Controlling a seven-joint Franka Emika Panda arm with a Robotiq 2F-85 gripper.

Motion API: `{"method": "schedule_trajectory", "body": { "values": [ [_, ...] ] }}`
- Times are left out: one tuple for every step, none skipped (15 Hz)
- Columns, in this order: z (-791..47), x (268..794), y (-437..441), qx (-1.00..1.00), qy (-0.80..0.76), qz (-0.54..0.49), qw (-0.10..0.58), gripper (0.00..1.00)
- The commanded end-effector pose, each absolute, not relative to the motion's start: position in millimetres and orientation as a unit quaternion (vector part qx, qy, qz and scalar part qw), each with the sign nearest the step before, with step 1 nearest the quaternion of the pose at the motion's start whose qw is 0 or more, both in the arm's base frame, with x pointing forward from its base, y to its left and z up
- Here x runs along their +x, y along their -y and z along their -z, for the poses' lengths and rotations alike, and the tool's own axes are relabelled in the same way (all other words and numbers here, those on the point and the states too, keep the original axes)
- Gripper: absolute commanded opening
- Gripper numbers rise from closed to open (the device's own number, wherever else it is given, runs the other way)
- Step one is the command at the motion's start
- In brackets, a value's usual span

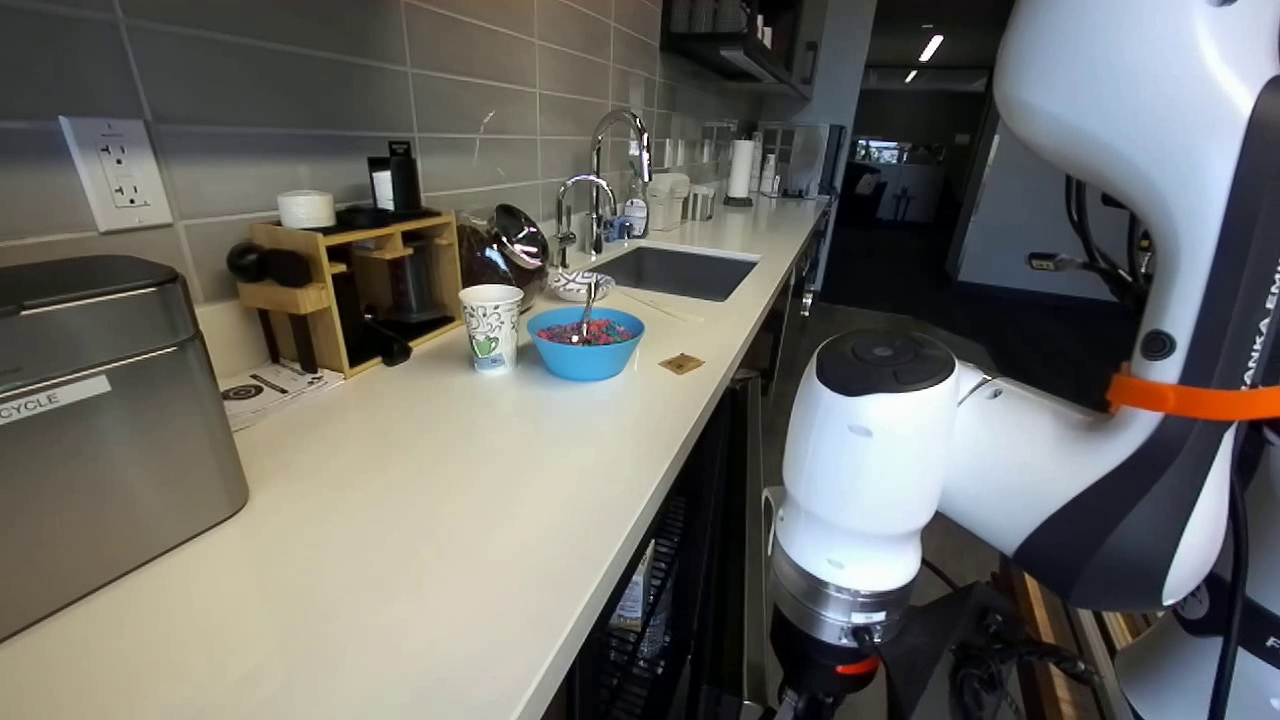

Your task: Partially open the silver door, then close it

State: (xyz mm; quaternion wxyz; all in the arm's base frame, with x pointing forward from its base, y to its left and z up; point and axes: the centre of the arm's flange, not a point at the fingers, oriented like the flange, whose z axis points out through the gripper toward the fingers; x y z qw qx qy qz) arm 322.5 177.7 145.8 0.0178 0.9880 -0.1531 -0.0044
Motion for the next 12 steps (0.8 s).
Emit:
{"method": "schedule_trajectory", "body": {
  "values": [
    [-159.1, 277.1, -118.9, 0.992, 0.108, 0.029, 0.056, 0.03],
    [-159.3, 276.6, -118.5, 0.993, 0.099, 0.028, 0.058, 0.03],
    [-160.2, 276.0, -118.4, 0.994, 0.084, 0.038, 0.059, 0.03],
    [-160.7, 275.4, -118.1, 0.994, 0.074, 0.045, 0.064, 0.03],
    [-161.4, 274.8, -118.0, 0.994, 0.069, 0.054, 0.066, 0.03],
    [-161.8, 274.5, -117.5, 0.994, 0.067, 0.056, 0.070, 0.03],
    [-145.0, 317.8, -175.6, 0.997, 0.080, 0.008, 0.019, 0.03],
    [-145.7, 317.8, -176.7, 0.997, 0.079, 0.008, 0.017, 0.12],
    [-145.6, 318.5, -176.9, 0.997, 0.079, 0.008, 0.016, 0.12],
    [-145.7, 319.2, -177.0, 0.997, 0.079, 0.007, 0.016, 0.12],
    [-145.7, 319.6, -177.2, 0.997, 0.079, 0.007, 0.016, 0.12],
    [-145.7, 319.6, -177.2, 0.997, 0.079, 0.007, 0.016, 0.12]
  ]
}}
